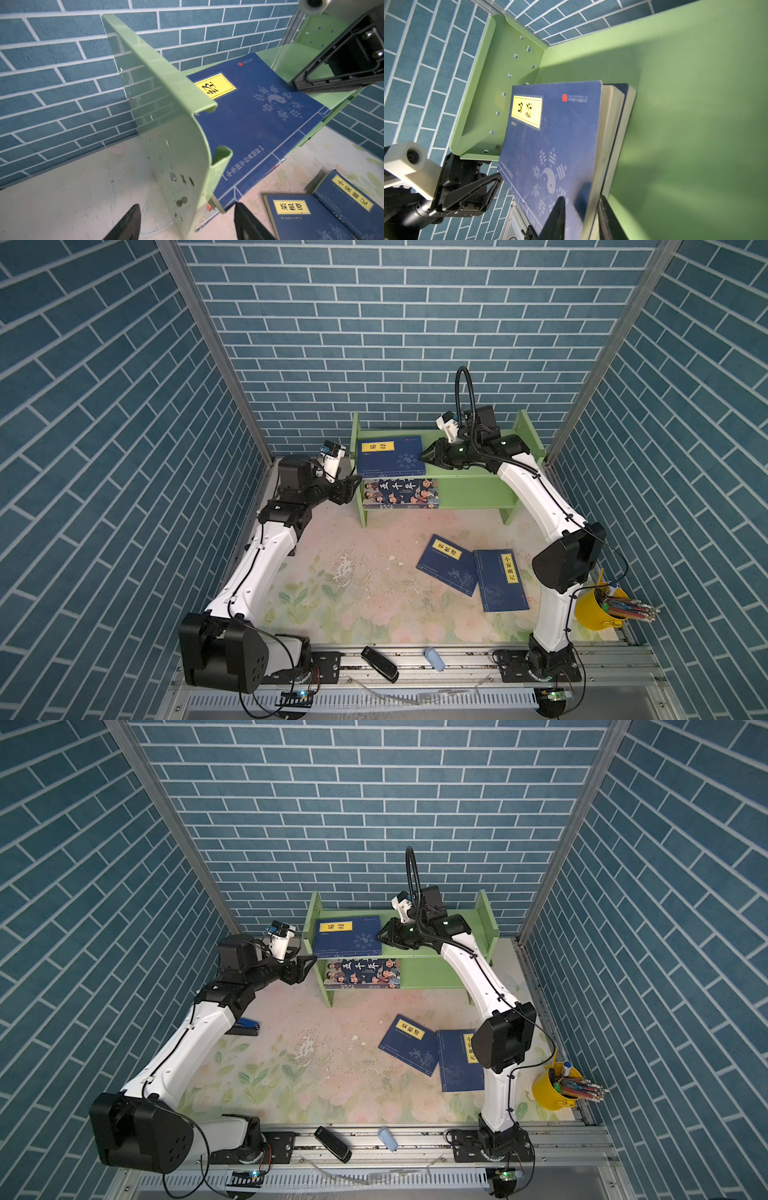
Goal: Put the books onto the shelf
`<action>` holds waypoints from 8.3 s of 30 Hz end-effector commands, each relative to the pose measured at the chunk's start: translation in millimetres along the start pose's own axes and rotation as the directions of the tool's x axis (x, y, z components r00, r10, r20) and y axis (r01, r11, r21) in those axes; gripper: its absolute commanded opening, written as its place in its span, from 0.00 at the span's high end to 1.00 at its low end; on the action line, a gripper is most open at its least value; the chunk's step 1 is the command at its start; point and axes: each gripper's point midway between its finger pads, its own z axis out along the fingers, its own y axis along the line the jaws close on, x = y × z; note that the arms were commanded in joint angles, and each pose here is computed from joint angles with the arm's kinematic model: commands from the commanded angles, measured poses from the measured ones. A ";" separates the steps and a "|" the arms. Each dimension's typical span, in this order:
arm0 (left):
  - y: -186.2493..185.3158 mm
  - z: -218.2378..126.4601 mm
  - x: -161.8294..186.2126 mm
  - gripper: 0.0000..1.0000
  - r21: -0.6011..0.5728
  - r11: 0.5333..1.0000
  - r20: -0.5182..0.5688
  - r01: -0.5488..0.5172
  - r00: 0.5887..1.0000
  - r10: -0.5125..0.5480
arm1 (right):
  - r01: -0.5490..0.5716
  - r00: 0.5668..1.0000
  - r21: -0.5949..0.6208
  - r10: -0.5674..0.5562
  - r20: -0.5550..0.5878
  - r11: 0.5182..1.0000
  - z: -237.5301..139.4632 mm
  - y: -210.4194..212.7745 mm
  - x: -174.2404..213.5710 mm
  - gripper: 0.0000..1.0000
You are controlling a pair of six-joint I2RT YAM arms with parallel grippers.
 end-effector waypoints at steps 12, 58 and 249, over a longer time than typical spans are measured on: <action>-3.5 -3.8 -3.9 0.29 0.007 1.000 0.010 0.008 1.000 -0.008 | 0.040 0.997 0.002 -0.040 0.069 0.999 -25.2 17.7 -7.5 0.60; 0.8 2.1 -5.0 0.30 -0.001 1.000 0.004 0.027 1.000 -0.027 | 0.038 0.995 -0.192 -0.056 -0.088 0.981 0.6 31.4 47.9 0.93; 6.3 -5.8 11.1 0.01 0.180 0.980 0.074 0.088 0.992 -0.103 | -0.058 0.969 -0.169 0.096 0.227 0.984 -99.0 16.0 0.8 0.49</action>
